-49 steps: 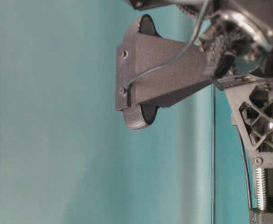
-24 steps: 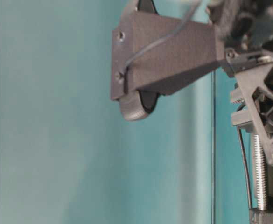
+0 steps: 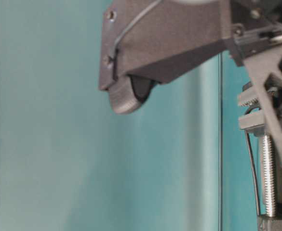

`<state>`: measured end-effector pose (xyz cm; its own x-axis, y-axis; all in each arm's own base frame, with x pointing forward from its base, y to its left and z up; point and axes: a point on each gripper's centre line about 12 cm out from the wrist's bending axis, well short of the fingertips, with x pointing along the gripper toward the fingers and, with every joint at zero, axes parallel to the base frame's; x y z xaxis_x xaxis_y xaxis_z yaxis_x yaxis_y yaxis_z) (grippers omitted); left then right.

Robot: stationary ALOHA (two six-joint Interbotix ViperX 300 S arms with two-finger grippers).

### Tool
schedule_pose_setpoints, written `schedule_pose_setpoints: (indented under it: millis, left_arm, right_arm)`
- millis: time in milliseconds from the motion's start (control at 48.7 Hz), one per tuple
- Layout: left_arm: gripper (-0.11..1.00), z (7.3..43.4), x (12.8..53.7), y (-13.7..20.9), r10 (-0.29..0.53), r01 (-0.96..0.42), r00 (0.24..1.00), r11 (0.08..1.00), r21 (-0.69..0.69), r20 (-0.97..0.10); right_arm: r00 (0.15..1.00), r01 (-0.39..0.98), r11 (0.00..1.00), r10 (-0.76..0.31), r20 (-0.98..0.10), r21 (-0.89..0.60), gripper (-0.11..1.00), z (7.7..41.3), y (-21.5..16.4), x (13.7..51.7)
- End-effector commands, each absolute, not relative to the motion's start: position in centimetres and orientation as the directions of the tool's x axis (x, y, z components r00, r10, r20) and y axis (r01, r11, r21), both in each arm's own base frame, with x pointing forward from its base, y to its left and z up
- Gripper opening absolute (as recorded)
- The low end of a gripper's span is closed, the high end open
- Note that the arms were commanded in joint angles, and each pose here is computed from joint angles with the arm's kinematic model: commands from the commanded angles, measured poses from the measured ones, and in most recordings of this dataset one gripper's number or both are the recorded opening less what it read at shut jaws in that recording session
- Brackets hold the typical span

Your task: Insert the USB cable into the fixed female connector.

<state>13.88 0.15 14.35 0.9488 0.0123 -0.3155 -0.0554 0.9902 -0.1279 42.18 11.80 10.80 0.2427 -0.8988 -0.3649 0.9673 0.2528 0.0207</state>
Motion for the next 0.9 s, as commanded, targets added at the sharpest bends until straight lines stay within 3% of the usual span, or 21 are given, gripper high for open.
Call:
schedule_pose_setpoints:
  millis: [0, 410, 882]
  left_arm:
    - [0.99, 14.8, 14.1, 0.2, 0.013, -0.055, 0.954, 0.989, -0.134, -0.301]
    - [0.99, 14.8, 14.1, 0.2, 0.013, -0.055, 0.954, 0.989, -0.134, -0.301]
    - [0.99, 14.8, 14.1, 0.2, 0.014, -0.057, 0.954, 0.989, -0.134, -0.301]
  right_arm:
    - [0.262, 0.965, 0.251, -0.888, -0.377, 0.08, 0.61, 13.9, 11.7, 41.9]
    - [0.361, 0.931, 0.353, -0.862, -0.355, 0.089, 0.6, 17.4, 9.4, 38.4]
    - [0.577, 0.804, 0.59, -0.75, -0.324, 0.068, 0.6, 19.1, 5.9, 30.4]
